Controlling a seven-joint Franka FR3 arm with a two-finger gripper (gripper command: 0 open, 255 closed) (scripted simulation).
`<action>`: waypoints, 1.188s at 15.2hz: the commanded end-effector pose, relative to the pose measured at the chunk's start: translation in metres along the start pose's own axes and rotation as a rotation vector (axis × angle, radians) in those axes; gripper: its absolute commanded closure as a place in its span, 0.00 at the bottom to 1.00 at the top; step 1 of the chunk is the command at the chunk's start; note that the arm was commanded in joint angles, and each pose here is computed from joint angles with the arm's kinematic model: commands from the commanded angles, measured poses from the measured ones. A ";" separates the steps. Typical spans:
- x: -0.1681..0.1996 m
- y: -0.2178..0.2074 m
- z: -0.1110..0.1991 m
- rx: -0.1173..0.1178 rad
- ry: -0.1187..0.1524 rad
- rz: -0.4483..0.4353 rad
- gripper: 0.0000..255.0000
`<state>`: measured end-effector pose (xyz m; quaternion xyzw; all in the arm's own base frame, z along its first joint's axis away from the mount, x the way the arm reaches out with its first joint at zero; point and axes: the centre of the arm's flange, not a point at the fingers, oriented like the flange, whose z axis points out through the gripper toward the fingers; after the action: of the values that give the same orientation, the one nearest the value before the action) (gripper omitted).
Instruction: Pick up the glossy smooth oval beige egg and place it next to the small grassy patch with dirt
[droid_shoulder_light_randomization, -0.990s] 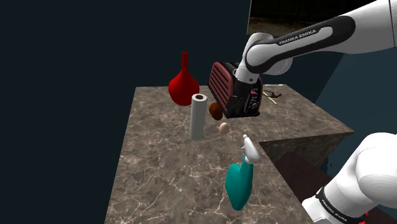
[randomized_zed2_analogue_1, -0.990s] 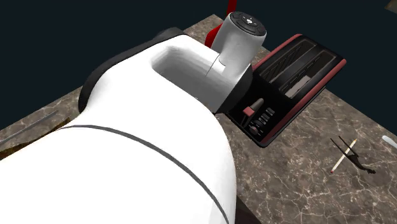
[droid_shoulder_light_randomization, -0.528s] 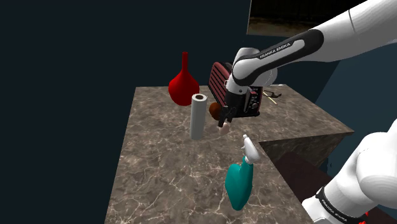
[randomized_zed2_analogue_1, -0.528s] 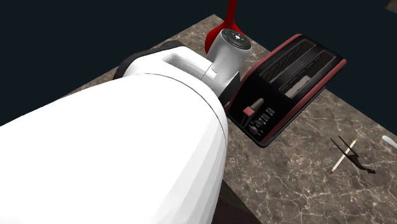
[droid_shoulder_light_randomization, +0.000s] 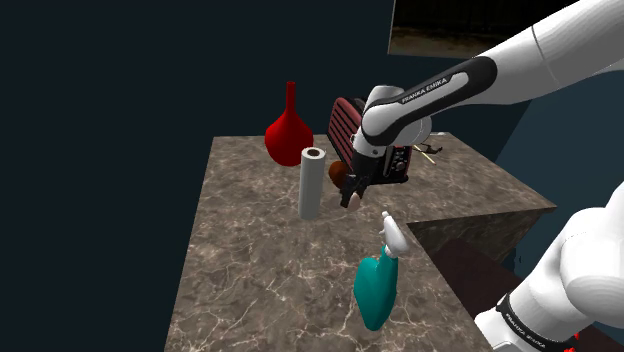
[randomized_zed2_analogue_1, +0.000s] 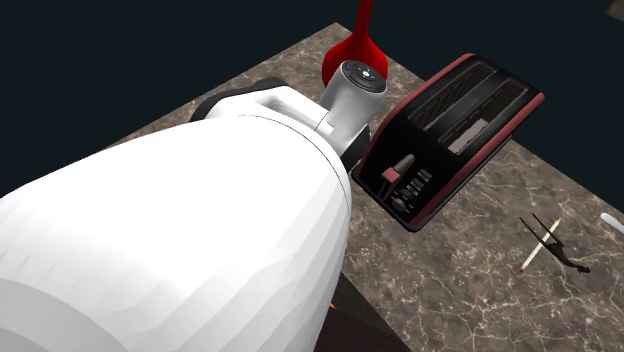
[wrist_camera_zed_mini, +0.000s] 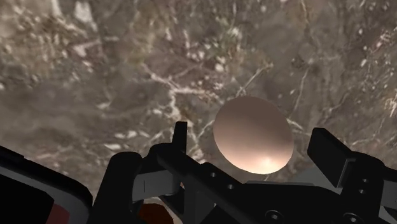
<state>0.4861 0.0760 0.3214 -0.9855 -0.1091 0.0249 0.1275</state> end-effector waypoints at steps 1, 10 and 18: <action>0.000 0.000 0.000 0.000 0.000 0.000 0.00; 0.000 0.000 0.000 0.000 0.000 0.000 1.00; -0.001 -0.007 -0.025 0.000 0.000 0.000 1.00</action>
<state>0.4857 0.0759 0.3430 -0.9855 -0.1091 0.0247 0.1275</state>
